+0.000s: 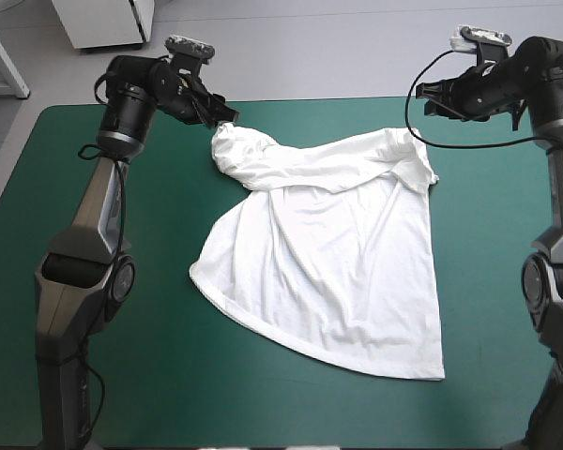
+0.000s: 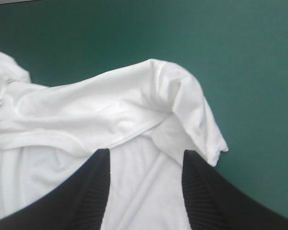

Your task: Fold the cloth

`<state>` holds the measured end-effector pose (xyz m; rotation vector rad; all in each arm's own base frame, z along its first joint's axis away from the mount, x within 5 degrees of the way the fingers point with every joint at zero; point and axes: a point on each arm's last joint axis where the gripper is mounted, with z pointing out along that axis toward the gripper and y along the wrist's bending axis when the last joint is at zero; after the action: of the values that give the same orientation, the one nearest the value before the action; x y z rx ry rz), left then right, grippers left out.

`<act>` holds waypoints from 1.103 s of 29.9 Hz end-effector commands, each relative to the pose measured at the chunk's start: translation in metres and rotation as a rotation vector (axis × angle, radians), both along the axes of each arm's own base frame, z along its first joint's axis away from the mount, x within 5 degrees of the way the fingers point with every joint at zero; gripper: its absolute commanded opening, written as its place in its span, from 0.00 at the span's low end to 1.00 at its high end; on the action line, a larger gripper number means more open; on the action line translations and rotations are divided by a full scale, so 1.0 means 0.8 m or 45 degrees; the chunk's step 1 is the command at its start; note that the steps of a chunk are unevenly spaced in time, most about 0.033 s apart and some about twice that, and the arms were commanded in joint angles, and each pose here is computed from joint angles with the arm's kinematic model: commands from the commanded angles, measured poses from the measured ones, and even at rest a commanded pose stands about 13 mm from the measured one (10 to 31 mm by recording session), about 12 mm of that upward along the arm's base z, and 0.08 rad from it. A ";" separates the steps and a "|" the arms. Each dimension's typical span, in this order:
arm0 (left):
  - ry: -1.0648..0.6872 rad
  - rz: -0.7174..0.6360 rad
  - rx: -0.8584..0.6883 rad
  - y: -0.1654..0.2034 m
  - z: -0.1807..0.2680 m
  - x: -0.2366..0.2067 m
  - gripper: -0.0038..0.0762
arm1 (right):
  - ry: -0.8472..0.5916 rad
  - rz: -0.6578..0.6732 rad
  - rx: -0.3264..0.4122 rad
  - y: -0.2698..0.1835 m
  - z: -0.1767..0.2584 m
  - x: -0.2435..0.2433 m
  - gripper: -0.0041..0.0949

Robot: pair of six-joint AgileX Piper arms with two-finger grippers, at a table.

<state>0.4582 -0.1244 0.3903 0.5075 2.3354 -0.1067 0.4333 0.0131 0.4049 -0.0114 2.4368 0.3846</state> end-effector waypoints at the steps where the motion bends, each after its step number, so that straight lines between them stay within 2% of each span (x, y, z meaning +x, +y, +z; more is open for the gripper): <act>1: -0.170 -0.009 -0.085 0.018 0.093 -0.062 0.57 | -0.167 0.043 0.048 0.006 0.069 -0.071 0.48; 4: -0.220 -0.043 -0.157 0.031 0.128 -0.096 0.57 | -0.161 0.084 0.085 0.012 0.079 -0.118 0.48; 10: -0.206 -0.022 -0.147 0.056 0.153 -0.161 0.57 | -0.153 0.117 0.067 0.019 0.081 -0.208 0.48; 13: -0.164 -0.072 -0.136 0.059 0.150 -0.195 0.57 | -0.157 0.166 -0.007 0.027 0.075 -0.243 0.46; 16: -0.110 -0.095 -0.142 0.062 0.140 -0.222 0.57 | -0.139 0.186 -0.146 0.030 0.062 -0.270 0.45; 17: -0.081 -0.092 -0.134 0.063 0.133 -0.227 0.57 | -0.124 0.176 -0.197 0.029 0.056 -0.278 0.44; 19: 0.004 -0.083 -0.120 0.064 0.111 -0.232 0.57 | -0.100 0.147 -0.227 0.026 0.048 -0.287 0.42; 22: 0.156 -0.083 -0.097 0.062 0.070 -0.236 0.57 | -0.075 0.138 -0.237 0.023 0.038 -0.297 0.39; 26: 0.371 -0.123 0.038 0.044 -0.004 -0.228 0.55 | -0.061 0.132 -0.229 0.023 0.034 -0.297 0.35; 33: 0.482 -0.149 0.100 0.006 -0.079 -0.192 0.55 | -0.053 0.133 -0.229 0.023 0.032 -0.295 0.34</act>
<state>0.2999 -0.1125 0.3198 0.7500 2.7595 -0.1634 0.2007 0.0313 0.4193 -0.2234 2.4965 0.2050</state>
